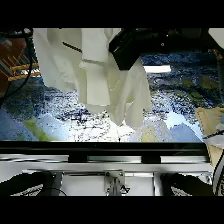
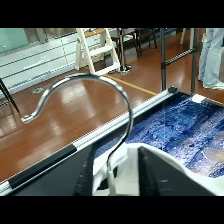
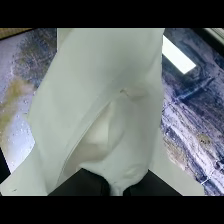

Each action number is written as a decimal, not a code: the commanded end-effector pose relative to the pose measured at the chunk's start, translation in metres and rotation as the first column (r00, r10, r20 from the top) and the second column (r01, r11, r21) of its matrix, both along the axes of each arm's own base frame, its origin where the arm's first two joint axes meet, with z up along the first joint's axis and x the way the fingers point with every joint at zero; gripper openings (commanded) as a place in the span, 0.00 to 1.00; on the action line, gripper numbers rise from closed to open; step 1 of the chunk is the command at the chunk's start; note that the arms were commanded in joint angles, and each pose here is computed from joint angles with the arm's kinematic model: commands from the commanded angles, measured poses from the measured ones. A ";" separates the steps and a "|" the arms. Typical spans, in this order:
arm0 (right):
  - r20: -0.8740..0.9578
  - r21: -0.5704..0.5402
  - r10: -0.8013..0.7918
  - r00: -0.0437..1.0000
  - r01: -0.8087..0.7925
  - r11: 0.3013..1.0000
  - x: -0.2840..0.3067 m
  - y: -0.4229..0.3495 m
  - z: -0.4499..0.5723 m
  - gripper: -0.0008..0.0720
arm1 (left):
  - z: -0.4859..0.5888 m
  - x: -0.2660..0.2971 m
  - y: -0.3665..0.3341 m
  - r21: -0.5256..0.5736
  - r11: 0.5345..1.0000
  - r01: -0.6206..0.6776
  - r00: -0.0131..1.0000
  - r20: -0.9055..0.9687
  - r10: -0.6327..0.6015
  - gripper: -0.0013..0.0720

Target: Fold the shirts.

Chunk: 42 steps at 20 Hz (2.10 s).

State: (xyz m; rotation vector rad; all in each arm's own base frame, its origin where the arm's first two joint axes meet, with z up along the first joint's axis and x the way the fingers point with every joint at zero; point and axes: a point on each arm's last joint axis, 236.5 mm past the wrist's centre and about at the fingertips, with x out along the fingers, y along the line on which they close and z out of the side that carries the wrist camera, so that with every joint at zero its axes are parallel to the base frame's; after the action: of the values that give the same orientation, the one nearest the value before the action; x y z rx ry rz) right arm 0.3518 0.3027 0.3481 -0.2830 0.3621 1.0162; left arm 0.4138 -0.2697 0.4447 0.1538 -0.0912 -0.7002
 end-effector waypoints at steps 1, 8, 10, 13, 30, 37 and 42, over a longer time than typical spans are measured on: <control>-0.007 -0.009 0.004 1.000 -0.004 1.000 -0.001 0.000 -0.002 0.12 | -0.002 -0.001 -0.014 -0.010 1.000 0.020 1.000 0.008 -0.020 0.29; -0.027 -0.110 -0.034 0.999 0.031 0.993 0.003 -0.016 -0.023 0.13 | 0.011 0.000 -0.012 -0.046 0.999 0.007 0.999 0.048 -0.005 0.10; -0.027 -0.110 -0.034 0.999 0.031 0.993 0.003 -0.016 -0.023 0.17 | 0.011 0.000 -0.012 -0.046 0.999 0.007 0.999 0.049 -0.004 0.09; -0.027 -0.111 -0.034 0.999 0.031 0.993 0.003 -0.016 -0.023 0.34 | 0.013 0.001 -0.012 -0.050 0.999 0.004 0.999 0.053 -0.002 0.09; 0.030 -0.413 -0.355 0.934 0.335 0.847 0.000 -0.133 -0.037 0.83 | 0.034 0.010 0.010 -0.090 0.994 -0.061 0.989 0.130 0.072 0.09; -0.147 -0.245 -0.357 0.922 0.316 0.916 0.018 -0.130 -0.041 0.83 | 0.047 0.015 0.029 -0.122 0.987 -0.101 0.979 0.165 0.121 0.09; -0.263 -0.237 -0.246 0.933 0.185 0.954 0.028 -0.097 -0.076 0.83 | 0.055 0.013 0.032 -0.140 0.984 -0.106 0.975 0.182 0.131 0.09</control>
State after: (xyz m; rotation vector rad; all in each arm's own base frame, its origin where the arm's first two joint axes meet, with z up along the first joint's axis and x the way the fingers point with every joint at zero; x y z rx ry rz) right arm 0.3782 0.1877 0.2875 -0.3084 0.7180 0.7121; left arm 0.4275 -0.2411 0.4945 0.1070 -0.2930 -0.5664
